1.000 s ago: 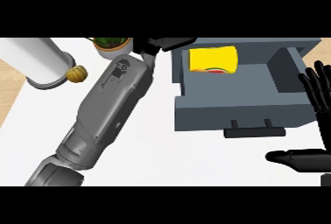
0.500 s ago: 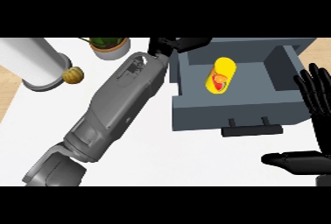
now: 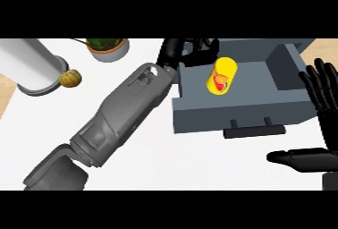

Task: Pick up the cup, place it into the drawer and close the drawer

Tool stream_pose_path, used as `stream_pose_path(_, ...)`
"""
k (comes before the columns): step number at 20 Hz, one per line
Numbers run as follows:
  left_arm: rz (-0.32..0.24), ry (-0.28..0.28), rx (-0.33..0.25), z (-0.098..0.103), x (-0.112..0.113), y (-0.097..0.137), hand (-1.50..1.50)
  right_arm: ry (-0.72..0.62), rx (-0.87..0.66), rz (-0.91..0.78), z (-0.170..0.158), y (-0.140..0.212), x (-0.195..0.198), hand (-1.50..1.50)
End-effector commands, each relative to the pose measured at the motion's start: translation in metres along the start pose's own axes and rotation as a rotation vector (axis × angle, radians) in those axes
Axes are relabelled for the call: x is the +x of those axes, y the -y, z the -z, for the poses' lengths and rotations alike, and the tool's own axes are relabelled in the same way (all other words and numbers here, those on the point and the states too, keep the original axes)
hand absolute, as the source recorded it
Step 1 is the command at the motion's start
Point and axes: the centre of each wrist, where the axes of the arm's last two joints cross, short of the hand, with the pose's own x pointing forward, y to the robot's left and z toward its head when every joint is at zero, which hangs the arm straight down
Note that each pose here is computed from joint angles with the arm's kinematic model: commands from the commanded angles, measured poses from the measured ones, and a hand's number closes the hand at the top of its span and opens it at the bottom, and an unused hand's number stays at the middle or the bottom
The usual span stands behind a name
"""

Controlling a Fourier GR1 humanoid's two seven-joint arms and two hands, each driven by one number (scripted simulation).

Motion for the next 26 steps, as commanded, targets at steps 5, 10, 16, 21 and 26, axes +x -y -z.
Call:
stream_pose_path(5, 0.142, -0.079, -0.049, -0.016, -0.026, 0.006, -1.50, 0.026, 0.012, 0.020, 0.004, 0.001, 0.006, -1.50)
stream_pose_path(10, 0.184, -0.046, -0.009, -0.008, -0.005, 0.017, -1.50, 0.007, 0.026, 0.020, -0.006, -0.007, -0.001, -1.50)
stream_pose_path(16, 0.060, 0.055, 0.008, -0.006, 0.010, 0.024, -1.50, 0.050, 0.101, 0.192, -0.004, -0.008, 0.009, -1.50)
stream_pose_path(21, -0.002, 0.117, 0.039, -0.021, -0.005, 0.025, -1.50, 0.057, 0.187, 0.132, 0.003, 0.008, 0.015, 1.50)
stream_pose_path(26, -0.048, 0.108, 0.062, 0.010, 0.040, -0.006, -1.50, 0.012, 0.288, -0.051, -0.007, 0.013, 0.032, 1.50)
